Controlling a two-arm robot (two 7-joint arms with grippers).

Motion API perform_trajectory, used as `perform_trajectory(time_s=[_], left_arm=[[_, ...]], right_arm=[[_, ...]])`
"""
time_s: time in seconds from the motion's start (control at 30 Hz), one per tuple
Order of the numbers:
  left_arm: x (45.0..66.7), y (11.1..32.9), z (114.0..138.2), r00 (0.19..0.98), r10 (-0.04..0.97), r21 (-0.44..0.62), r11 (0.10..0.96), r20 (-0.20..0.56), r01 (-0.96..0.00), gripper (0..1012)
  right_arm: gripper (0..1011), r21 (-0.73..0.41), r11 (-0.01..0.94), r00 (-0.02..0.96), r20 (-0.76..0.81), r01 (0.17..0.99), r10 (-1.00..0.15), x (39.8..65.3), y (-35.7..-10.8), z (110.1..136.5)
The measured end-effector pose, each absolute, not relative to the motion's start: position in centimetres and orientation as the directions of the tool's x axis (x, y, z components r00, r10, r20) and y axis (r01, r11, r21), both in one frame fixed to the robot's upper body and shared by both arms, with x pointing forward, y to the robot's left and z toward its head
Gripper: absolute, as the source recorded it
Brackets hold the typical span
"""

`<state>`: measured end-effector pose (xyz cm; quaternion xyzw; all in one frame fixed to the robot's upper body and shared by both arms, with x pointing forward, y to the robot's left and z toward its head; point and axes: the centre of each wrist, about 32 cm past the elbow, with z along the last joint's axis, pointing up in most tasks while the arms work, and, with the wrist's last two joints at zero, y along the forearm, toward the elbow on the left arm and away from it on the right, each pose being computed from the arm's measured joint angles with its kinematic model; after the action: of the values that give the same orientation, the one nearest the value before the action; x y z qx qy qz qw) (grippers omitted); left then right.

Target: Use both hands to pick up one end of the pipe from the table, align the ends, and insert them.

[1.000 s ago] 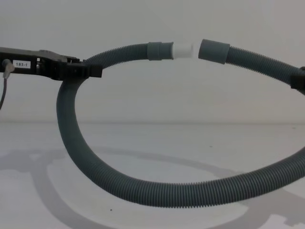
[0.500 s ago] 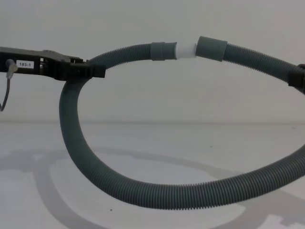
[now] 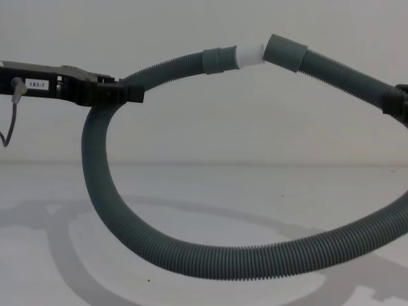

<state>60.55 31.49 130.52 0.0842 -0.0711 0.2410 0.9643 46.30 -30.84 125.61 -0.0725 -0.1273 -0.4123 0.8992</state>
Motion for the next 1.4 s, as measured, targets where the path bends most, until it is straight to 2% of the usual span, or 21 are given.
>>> perform_trajectory(time_s=[1.4], left_arm=[[60.78,31.90,130.31,0.872,0.463,0.127,0.866,0.160,-0.483,301]], right_arm=[[221,-0.053,0.636,0.621,0.294,0.770,-0.727,46.86,-30.90,125.31]])
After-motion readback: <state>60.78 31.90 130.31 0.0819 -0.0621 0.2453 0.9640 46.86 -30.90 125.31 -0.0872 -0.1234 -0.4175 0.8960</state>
